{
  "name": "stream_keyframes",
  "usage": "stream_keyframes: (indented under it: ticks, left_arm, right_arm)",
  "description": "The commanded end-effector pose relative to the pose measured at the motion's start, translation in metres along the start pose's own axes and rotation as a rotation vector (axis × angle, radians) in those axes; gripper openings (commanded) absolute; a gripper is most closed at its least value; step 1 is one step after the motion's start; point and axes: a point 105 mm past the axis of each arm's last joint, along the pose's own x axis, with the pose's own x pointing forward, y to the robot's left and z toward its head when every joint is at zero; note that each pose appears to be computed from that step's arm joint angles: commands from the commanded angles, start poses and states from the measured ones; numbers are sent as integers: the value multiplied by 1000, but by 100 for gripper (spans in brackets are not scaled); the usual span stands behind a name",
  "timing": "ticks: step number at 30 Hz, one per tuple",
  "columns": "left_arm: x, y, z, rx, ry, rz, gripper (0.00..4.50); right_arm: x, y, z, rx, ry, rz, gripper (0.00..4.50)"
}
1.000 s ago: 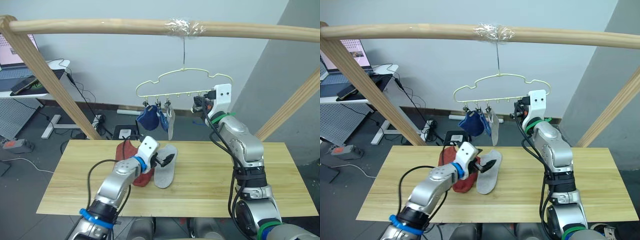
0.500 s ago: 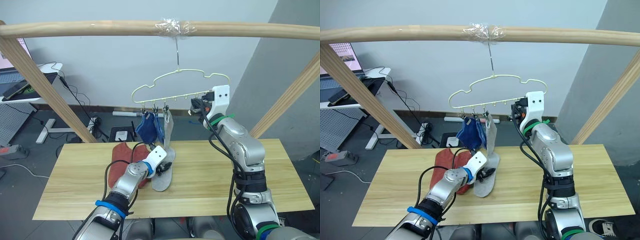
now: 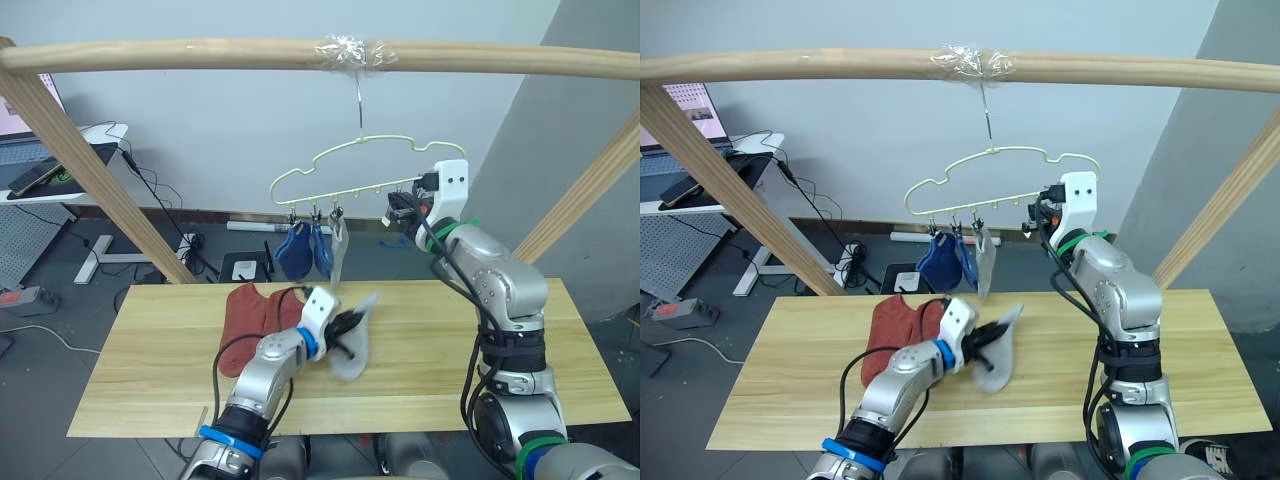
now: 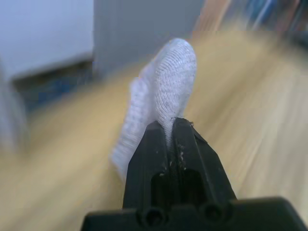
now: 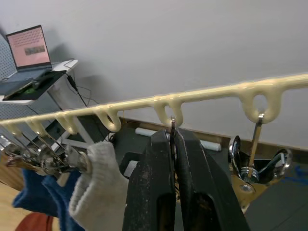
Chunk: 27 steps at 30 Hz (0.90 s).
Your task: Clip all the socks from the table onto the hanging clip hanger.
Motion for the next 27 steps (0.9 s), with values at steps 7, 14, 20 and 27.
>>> stream_keyframes:
  ticks: [7,14,20,27]
  left_arm:
    - [2,-12,40,-12,-150,-16,3]
    - [5,-9,50,21,-198,2,3]
    - [7,-8,57,44,-224,-1,3]
    - [12,-9,69,71,-276,3,3]
  right_arm:
    - [-12,-6,19,235,54,-38,0]
    - [-15,-6,14,335,115,-64,0]
    - [-17,-7,10,350,141,-71,0]
    - [-17,-2,8,372,156,-58,0]
